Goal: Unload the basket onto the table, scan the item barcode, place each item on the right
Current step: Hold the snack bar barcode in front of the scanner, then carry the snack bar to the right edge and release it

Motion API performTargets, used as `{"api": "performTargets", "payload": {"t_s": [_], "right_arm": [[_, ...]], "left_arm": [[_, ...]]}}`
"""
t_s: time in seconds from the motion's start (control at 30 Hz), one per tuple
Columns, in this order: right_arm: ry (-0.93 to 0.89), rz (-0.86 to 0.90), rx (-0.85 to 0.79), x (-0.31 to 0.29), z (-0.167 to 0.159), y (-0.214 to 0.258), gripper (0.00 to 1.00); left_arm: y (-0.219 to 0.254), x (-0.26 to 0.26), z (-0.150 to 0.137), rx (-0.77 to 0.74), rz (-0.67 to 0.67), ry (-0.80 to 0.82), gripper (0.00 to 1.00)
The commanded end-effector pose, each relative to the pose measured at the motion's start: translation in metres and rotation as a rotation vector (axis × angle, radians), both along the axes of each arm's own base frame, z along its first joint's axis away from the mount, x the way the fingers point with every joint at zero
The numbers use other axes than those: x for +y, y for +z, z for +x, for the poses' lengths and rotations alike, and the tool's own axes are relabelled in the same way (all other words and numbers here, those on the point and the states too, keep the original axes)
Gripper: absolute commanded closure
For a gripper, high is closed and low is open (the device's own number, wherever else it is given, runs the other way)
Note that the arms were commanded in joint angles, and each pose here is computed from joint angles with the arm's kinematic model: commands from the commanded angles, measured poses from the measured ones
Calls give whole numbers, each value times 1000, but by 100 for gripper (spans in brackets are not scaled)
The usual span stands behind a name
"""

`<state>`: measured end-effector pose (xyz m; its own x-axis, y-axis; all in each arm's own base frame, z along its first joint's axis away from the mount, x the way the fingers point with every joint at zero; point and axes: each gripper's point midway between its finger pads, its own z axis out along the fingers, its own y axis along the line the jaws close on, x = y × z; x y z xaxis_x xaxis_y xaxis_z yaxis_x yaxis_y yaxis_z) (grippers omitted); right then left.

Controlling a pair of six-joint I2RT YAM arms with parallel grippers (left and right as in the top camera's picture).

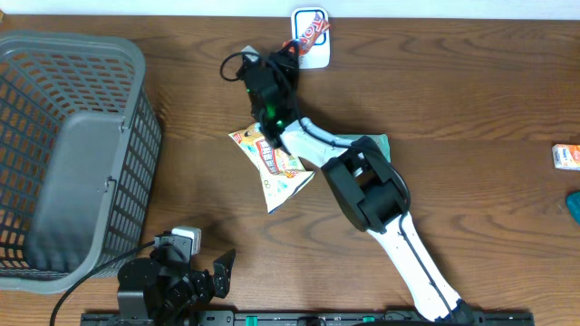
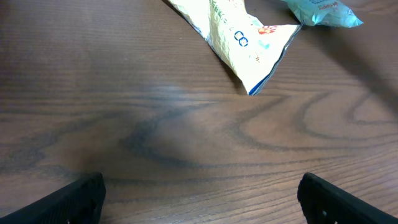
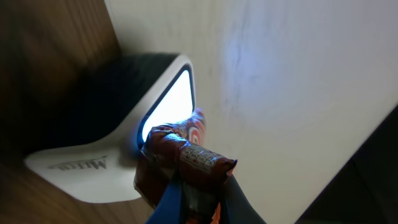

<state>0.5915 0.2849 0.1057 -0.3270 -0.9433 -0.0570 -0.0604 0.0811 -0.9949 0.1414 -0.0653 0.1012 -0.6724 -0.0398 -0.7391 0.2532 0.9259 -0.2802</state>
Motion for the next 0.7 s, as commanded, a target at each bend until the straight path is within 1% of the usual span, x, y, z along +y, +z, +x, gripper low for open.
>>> {"api": "performTargets", "payload": {"t_s": [0.0,0.17,0.33,0.43,0.53,0.57,0.67], "right_arm": [[13,66,9,-6,10,-8,99],[13,174,-18,0,7,1,99],[-46,234,44,-17,-4,35,99],[-107,362,76,-50,-12,74,99],[-201,480,60,-100,-21,116,99],[-252,514,47,-127,-24,130,99],[-344,561,26,-177,-26,144,99]], "left_arm": [[-2,-2,-3,12,-6,-10,1],[-2,-2,-3,12,-6,-10,1],[-2,-2,-3,12,-6,-10,1],[-2,-2,-3,12,-6,-10,1],[-2,-2,-3,12,-6,-10,1],[-2,-2,-3,12,-6,-10,1],[-2,-2,-3,12,-6,-10,1]]}}
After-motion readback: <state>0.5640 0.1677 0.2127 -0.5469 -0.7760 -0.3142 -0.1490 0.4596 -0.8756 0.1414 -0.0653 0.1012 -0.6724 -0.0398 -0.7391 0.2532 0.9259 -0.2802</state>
